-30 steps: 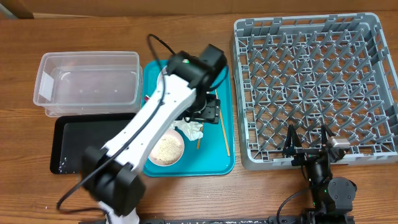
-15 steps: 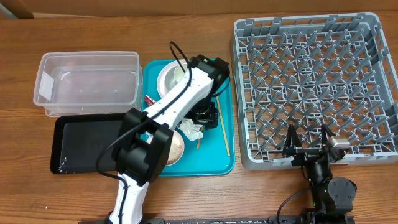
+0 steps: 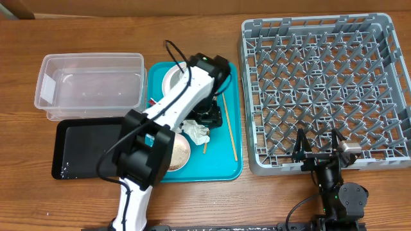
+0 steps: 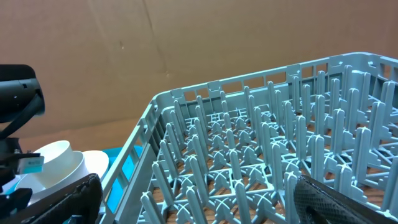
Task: Sort waste into correct bins and load items into the dishwasher
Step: 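Move the left gripper over the teal tray and grasp the white tissue, then lift the tissue with the left gripper and drop it into the clear bin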
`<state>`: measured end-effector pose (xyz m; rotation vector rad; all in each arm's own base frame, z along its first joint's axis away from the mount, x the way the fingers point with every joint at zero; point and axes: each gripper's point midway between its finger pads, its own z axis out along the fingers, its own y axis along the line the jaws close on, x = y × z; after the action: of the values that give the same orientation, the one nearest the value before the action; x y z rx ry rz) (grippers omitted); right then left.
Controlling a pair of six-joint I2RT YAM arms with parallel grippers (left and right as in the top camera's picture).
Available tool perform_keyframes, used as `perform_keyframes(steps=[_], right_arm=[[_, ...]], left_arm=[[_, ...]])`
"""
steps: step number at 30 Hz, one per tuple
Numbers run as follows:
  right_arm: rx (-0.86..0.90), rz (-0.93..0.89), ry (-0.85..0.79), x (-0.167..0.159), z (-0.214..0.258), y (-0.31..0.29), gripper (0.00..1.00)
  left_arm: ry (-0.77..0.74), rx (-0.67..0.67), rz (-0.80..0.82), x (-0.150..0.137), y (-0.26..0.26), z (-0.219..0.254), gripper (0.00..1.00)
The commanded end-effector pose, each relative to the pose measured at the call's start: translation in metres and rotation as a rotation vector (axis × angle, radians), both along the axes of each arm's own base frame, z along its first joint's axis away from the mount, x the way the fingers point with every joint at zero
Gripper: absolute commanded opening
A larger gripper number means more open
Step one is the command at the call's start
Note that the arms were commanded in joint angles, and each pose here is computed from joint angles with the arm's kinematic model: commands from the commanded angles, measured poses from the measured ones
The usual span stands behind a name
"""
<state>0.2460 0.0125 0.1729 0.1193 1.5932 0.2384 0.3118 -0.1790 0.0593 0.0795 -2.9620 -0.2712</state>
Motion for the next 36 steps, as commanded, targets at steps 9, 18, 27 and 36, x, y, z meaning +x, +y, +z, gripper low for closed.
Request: perform_keyframes(steps=[9, 18, 27, 36], right_arm=[[-0.007, -0.002, -0.005, 0.000, -0.002, 0.000, 1.00], [-0.007, -0.003, -0.005, 0.000, -0.002, -0.001, 1.00], [-0.007, -0.002, -0.005, 0.000, -0.002, 0.000, 1.00], [-0.007, -0.002, -0.005, 0.000, -0.002, 0.000, 1.00]], left_arm=[[-0.117, 0.130, 0.038, 0.011, 0.008, 0.002, 0.92], [-0.099, 0.141, 0.026, 0.000, 0.014, -0.032, 0.89], [-0.092, 0.129, -0.008, -0.002, 0.014, -0.041, 0.04], [-0.059, -0.001, -0.062, 0.003, -0.012, -0.022, 0.04]])
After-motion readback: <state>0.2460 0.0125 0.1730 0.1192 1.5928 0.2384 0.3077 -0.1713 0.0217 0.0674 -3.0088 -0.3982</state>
